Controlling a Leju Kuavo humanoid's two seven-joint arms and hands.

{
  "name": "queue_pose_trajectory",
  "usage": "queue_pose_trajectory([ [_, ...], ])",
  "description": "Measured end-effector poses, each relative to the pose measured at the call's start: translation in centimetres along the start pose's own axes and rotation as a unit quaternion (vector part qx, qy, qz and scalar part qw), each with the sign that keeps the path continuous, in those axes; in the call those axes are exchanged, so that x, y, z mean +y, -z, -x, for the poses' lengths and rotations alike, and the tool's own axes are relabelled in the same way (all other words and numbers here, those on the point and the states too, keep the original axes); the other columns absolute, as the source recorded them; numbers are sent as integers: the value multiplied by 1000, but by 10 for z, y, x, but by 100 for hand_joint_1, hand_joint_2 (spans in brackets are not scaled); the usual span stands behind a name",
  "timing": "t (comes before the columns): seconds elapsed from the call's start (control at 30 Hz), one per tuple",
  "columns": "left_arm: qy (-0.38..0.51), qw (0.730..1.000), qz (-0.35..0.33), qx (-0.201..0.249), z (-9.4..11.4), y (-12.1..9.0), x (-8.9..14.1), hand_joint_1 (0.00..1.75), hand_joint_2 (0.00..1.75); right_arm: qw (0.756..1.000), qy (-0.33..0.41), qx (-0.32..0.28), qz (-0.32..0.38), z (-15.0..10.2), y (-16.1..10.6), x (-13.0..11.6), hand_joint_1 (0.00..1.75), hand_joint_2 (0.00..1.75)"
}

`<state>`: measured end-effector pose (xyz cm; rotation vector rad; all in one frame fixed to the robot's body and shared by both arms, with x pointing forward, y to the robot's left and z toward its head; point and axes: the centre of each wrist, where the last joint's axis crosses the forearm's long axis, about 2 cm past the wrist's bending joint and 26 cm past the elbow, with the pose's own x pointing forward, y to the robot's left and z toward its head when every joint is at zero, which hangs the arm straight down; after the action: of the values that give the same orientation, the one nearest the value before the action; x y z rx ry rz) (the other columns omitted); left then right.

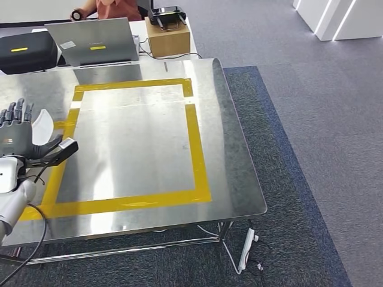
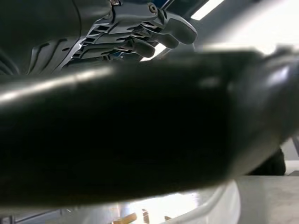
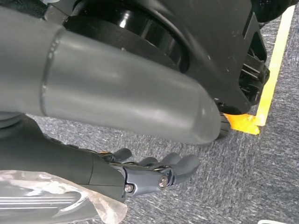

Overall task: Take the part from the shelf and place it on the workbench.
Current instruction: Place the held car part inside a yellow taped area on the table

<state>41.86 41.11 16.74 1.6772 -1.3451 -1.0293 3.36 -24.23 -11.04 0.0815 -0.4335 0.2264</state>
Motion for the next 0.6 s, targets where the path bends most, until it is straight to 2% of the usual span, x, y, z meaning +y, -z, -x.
queue_pose_trajectory([
  [0.3,-21,999,-27,-2,-6,-2,6,0,0,1000,2,1,0,2,-1,1,0,0],
  [0.47,-41,997,-54,-22,-11,-4,13,0,0,1000,5,1,0,3,-1,2,0,0],
  [0.6,-63,995,-72,-39,-24,-18,15,0,0,1000,6,3,0,5,-2,3,0,0],
])
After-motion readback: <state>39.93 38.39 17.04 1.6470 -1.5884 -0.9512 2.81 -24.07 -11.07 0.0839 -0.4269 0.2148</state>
